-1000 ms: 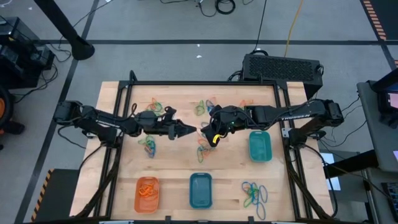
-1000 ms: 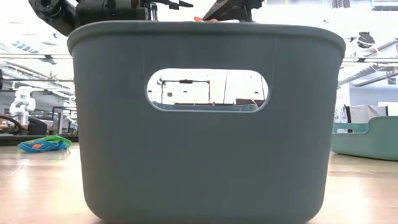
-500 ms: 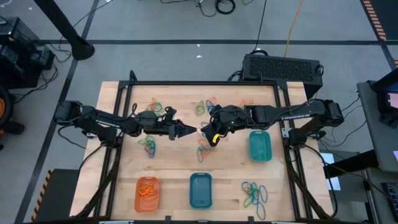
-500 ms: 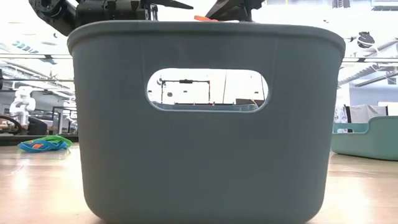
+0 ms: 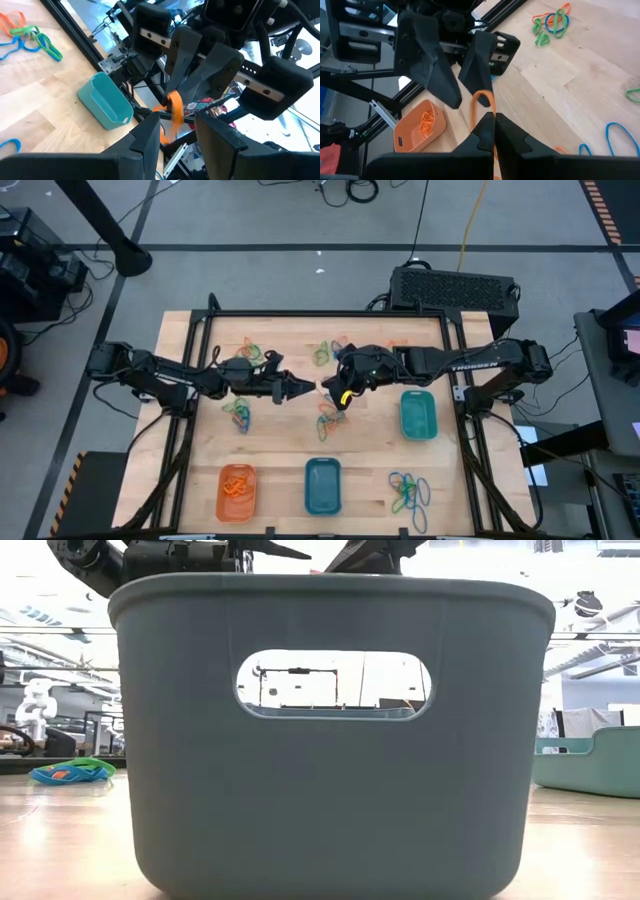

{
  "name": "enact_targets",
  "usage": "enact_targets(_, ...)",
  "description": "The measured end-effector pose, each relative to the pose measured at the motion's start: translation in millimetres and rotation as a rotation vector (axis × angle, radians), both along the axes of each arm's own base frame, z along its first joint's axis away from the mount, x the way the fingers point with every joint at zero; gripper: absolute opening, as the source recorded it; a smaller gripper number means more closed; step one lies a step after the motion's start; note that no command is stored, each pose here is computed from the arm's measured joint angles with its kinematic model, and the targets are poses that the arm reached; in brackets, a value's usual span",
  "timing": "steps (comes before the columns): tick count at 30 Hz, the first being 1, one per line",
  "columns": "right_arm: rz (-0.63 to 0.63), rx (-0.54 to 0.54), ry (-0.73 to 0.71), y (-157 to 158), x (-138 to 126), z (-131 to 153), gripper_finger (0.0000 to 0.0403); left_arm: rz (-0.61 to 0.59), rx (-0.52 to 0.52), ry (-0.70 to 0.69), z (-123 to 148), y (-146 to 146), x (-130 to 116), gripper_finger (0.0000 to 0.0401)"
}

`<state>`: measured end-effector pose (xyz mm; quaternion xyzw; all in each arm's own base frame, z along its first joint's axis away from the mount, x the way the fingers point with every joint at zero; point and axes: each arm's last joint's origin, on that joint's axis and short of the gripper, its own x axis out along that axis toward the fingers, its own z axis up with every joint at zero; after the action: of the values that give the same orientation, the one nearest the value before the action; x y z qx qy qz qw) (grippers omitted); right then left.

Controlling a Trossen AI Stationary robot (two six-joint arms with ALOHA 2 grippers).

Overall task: Sort rubber bands into baskets
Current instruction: Put the orange rubber band into the orange bin

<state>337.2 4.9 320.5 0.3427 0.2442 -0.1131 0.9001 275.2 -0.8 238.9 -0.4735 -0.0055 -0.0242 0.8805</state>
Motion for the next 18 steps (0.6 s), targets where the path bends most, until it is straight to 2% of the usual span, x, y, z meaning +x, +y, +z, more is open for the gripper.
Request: enact_targets(18, -0.022, -0.002, 0.001, -6.5, 0.1, -0.2, 0.0, 0.033, 0.0, -0.011, 1.1, 0.9, 0.0, 0.0129)
